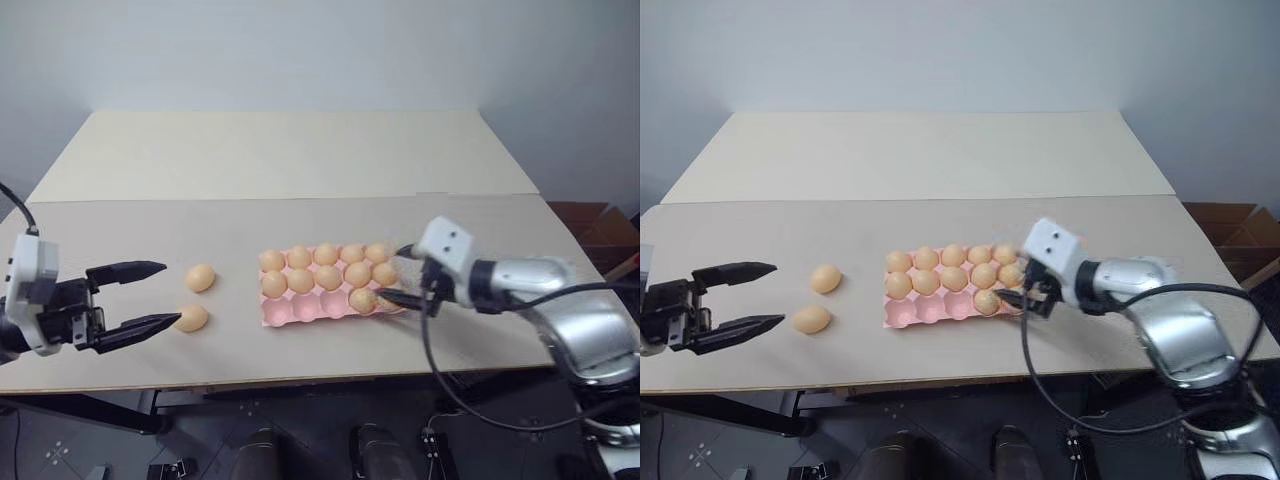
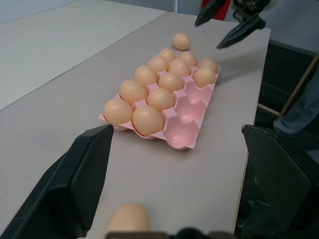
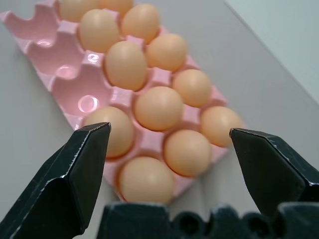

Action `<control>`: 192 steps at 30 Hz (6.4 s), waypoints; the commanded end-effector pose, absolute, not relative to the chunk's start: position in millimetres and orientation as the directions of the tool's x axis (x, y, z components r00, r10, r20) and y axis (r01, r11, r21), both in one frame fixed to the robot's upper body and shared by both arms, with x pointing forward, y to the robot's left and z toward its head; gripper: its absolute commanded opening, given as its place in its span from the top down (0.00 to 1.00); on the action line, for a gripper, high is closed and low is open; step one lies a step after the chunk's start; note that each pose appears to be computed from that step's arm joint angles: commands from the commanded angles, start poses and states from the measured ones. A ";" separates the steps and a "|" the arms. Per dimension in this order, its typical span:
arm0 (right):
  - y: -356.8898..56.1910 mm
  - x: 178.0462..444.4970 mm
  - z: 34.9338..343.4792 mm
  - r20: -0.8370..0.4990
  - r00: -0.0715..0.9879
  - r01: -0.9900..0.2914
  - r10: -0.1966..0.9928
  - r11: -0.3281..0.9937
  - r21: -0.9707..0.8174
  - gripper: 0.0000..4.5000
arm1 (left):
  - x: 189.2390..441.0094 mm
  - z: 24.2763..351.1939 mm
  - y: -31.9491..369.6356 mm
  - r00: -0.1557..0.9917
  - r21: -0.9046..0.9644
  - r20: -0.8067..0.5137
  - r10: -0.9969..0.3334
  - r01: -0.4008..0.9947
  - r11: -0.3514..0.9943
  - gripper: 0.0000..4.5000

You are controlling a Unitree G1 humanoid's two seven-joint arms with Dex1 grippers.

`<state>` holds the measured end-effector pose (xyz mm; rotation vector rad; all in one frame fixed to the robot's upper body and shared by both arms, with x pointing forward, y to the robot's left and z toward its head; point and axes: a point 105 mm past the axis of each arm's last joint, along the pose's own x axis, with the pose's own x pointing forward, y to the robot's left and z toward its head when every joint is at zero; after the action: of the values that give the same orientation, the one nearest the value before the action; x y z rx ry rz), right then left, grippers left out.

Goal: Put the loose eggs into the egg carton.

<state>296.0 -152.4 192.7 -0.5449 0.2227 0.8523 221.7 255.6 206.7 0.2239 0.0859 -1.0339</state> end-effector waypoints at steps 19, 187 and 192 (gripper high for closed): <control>-250.0 331.0 174.5 -0.349 0.846 -0.519 0.402 0.769 -0.373 0.01 | 222.0 207.5 269.5 0.570 0.172 -0.159 -0.806 0.820 0.546 0.00; -194.1 261.6 216.5 -0.240 0.452 -0.875 0.859 0.374 -0.307 0.00 | 251.4 179.0 283.2 0.788 0.209 -0.220 -0.575 0.614 0.761 0.02; -193.1 259.4 217.7 -0.239 0.457 -0.871 0.857 0.377 -0.315 0.00 | 280.3 170.3 278.0 0.811 0.193 -0.248 -0.530 0.577 0.793 0.02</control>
<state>262.9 -195.1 206.5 -0.3935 0.0756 1.1033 273.4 275.7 169.9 0.2493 0.1754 -0.6316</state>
